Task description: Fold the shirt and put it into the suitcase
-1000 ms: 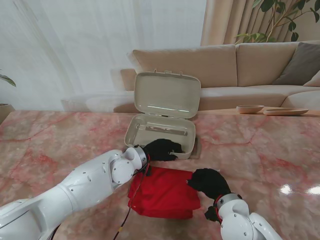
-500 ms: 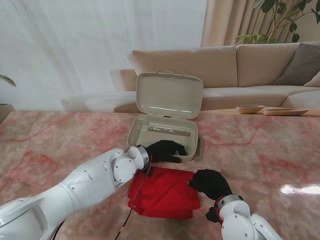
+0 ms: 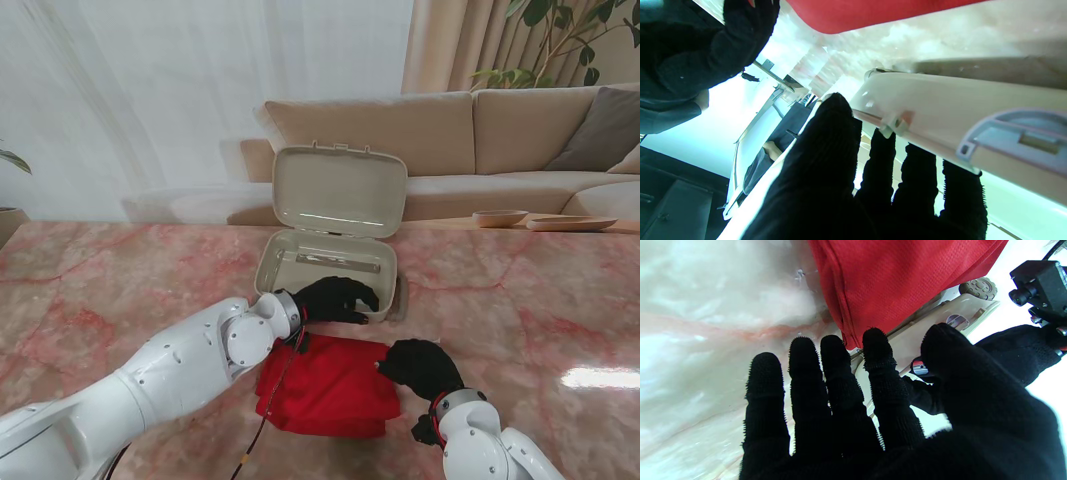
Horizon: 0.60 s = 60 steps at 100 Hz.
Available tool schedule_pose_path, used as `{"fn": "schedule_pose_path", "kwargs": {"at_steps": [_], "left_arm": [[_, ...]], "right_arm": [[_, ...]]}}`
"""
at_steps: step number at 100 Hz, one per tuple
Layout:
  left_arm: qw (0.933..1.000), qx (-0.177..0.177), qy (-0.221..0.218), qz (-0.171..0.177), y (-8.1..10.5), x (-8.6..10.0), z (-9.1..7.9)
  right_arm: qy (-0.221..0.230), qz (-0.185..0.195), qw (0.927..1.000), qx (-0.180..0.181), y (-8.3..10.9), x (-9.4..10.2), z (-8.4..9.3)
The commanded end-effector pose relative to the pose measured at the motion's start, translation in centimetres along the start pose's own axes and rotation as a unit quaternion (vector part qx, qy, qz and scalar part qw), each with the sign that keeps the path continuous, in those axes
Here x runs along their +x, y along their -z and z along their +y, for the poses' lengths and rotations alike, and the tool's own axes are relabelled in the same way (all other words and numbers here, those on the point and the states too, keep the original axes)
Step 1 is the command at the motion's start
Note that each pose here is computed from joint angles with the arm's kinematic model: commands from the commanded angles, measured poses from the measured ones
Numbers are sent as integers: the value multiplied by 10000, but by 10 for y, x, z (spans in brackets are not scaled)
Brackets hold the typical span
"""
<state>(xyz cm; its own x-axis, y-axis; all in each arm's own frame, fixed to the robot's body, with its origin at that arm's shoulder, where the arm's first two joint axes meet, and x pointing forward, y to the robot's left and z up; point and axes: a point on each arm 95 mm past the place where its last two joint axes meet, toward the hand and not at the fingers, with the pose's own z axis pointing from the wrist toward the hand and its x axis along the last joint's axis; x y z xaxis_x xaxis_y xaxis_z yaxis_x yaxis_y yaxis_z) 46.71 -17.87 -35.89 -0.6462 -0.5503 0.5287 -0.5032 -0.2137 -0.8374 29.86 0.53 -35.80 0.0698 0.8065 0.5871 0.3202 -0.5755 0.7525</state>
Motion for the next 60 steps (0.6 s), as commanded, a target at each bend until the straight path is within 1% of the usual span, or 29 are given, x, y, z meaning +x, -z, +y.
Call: {"fn": "schedule_pose_path", "kwargs": {"at_steps": [1, 17, 34, 49, 60], "left_arm": [[10000, 14, -36, 27, -1, 4, -2], [10000, 16, -35, 61, -2, 5, -4], [9999, 137, -60, 68, 1, 11, -11], [9996, 235, -151, 31, 9, 17, -21], [9993, 328, -169, -33, 19, 24, -30]], "right_arm": [[-34, -87, 9999, 100, 2, -4, -5], [-29, -100, 9999, 101, 2, -4, -4], [-26, -87, 9999, 89, 1, -4, -4], [-8, -14, 10000, 26, 2, 0, -1], [26, 73, 10000, -26, 3, 4, 1]]}}
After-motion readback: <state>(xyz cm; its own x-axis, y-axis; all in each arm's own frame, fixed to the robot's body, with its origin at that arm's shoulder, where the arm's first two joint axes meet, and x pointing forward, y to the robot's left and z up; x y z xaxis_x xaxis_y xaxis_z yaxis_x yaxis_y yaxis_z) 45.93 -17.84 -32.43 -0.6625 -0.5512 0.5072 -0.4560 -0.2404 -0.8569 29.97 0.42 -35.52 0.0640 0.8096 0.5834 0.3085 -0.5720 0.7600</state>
